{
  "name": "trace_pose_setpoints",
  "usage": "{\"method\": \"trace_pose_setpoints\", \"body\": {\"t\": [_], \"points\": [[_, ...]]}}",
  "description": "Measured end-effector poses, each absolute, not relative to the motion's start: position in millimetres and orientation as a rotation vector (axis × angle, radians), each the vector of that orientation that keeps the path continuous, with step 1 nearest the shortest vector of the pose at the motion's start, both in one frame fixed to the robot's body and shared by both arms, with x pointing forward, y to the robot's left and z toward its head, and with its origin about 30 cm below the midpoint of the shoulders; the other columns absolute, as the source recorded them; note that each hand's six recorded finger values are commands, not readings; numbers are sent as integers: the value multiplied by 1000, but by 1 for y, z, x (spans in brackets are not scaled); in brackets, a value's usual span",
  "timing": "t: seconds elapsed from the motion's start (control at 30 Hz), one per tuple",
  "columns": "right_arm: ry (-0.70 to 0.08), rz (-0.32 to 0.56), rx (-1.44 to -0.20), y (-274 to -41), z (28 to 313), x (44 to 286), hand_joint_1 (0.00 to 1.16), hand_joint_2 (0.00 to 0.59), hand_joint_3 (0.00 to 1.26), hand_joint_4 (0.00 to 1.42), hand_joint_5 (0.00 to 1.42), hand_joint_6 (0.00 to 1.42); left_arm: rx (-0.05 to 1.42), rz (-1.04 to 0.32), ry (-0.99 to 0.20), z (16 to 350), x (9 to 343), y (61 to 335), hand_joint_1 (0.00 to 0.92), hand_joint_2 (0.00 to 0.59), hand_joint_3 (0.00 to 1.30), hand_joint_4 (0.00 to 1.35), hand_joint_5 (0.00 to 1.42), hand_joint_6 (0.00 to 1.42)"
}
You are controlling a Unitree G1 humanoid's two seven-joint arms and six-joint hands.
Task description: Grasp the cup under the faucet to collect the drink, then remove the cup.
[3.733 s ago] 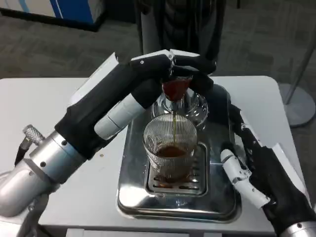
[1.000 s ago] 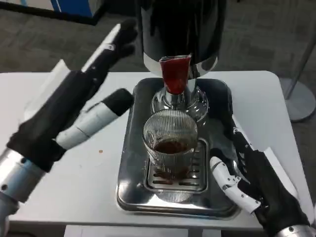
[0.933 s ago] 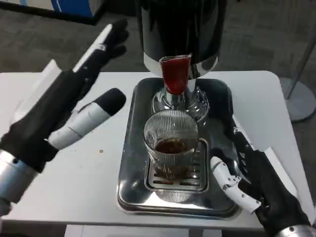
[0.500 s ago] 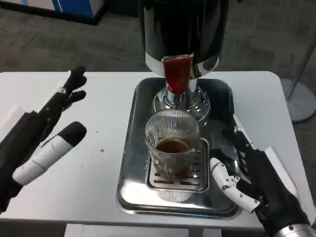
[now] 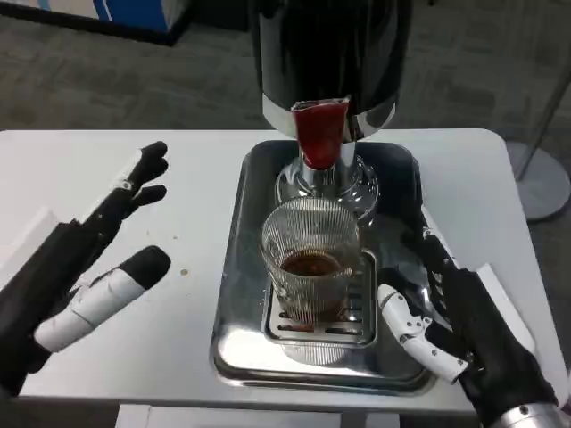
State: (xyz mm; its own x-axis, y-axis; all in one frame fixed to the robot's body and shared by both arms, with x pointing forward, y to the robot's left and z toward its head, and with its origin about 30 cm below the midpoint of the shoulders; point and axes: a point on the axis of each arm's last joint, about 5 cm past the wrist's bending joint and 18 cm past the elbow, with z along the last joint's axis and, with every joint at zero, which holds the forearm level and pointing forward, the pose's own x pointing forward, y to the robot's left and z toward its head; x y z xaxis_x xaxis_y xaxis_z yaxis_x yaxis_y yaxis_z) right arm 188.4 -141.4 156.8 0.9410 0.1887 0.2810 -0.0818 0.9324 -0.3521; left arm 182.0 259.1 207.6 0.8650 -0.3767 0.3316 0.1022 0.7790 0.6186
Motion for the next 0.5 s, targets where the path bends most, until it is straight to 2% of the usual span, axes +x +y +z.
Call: {"method": "trace_pose_setpoints", "body": {"t": [0.1,0.5], "points": [[-317,141,-344,-141,157,188,678,583,0,0,39,131,687,-271,-464,209,181,259,0,41,8,0,78,12],[-313,139,-338,-142,156,186,718,479,0,21,50,131,850,-260,-429,198,163,261,0,46,27,0,67,0]]}}
